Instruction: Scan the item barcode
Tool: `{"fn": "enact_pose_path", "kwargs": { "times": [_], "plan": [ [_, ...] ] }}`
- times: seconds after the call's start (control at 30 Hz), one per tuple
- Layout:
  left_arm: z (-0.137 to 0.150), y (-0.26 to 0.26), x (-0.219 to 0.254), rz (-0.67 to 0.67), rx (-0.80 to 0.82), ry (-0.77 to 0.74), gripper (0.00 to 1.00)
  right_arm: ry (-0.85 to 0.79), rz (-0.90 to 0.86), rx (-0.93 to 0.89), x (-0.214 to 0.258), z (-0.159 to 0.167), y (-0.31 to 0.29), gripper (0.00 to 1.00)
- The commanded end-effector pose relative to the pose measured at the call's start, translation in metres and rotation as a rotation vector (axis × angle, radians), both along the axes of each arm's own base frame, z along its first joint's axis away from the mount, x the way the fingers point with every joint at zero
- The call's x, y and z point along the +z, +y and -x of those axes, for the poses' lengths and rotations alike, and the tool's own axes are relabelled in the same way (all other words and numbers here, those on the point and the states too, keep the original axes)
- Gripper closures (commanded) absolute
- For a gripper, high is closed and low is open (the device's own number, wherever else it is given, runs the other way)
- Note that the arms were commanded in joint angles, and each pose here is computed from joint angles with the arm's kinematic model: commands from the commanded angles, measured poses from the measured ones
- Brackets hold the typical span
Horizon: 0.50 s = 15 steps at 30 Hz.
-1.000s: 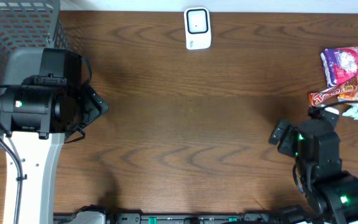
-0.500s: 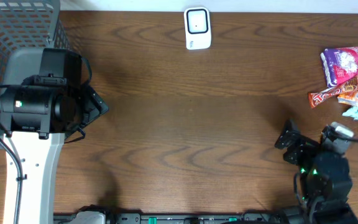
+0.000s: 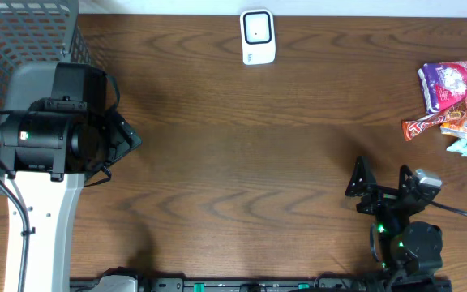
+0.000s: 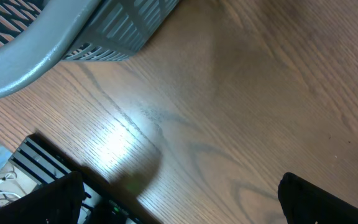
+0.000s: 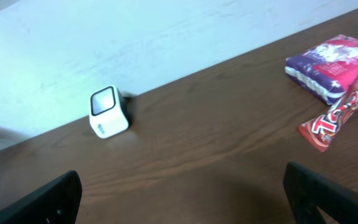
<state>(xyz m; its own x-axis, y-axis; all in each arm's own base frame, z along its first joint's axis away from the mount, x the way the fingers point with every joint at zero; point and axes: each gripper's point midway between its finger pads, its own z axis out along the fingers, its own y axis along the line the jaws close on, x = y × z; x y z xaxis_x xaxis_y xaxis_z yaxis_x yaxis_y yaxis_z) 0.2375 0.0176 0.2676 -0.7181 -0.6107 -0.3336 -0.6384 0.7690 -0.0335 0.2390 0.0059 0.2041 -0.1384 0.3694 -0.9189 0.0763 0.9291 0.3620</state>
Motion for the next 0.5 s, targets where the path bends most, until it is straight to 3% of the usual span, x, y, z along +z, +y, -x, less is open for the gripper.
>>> {"fn": "enact_pose_path", "kwargs": {
  "times": [0.0, 0.47],
  "plan": [
    [0.003, 0.004, 0.003, -0.009, 0.017, -0.009, 0.01, -0.013, 0.019, 0.0, -0.006, 0.0, -0.002, 0.01],
    [0.003, 0.004, 0.003, -0.009, 0.017, -0.009, 0.01, -0.058, 0.014, -0.028, -0.027, 0.002, -0.009, 0.01]
  ]
}}
